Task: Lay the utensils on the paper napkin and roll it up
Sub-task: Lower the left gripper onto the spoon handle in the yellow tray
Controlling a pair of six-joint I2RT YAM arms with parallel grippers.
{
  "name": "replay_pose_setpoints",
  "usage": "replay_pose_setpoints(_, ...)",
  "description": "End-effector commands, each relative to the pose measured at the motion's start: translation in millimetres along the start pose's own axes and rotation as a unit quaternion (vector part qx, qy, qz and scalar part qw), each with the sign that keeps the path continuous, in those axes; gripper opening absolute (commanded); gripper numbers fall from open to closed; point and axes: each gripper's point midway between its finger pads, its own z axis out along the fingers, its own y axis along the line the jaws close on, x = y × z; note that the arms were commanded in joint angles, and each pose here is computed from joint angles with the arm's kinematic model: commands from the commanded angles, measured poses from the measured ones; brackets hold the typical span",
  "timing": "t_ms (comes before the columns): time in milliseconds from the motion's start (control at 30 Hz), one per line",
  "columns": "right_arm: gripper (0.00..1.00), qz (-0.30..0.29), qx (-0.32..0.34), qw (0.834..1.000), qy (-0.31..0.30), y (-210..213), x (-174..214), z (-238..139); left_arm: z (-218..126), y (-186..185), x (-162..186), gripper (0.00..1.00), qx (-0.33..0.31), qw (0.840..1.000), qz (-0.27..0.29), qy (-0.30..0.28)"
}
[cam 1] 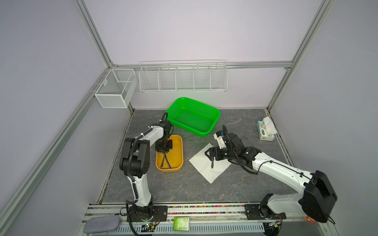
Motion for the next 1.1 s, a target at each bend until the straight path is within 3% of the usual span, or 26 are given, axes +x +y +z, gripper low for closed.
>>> replay_pose_setpoints(0, 0.89, -0.006, -0.001, 1.0, -0.006, 3, 2, -5, 5, -2, 8, 0.15, 0.01, 0.999, 0.01, 0.03)
replay_pose_setpoints(400, 0.89, -0.006, -0.002, 1.0, -0.004, 2, 2, -3, -3, 12, 1, 0.18, -0.053, 0.998, 0.019, -0.006)
replay_pose_setpoints(733, 0.89, -0.008, 0.004, 1.0, -0.003, 0, 4, -4, 2, 7, 0, 0.19, -0.043, 0.998, -0.006, -0.045)
replay_pose_setpoints(1067, 0.89, -0.007, 0.012, 1.0, -0.006, -3, 4, -7, 10, -5, 10, 0.14, -0.015, 0.999, -0.004, -0.035)
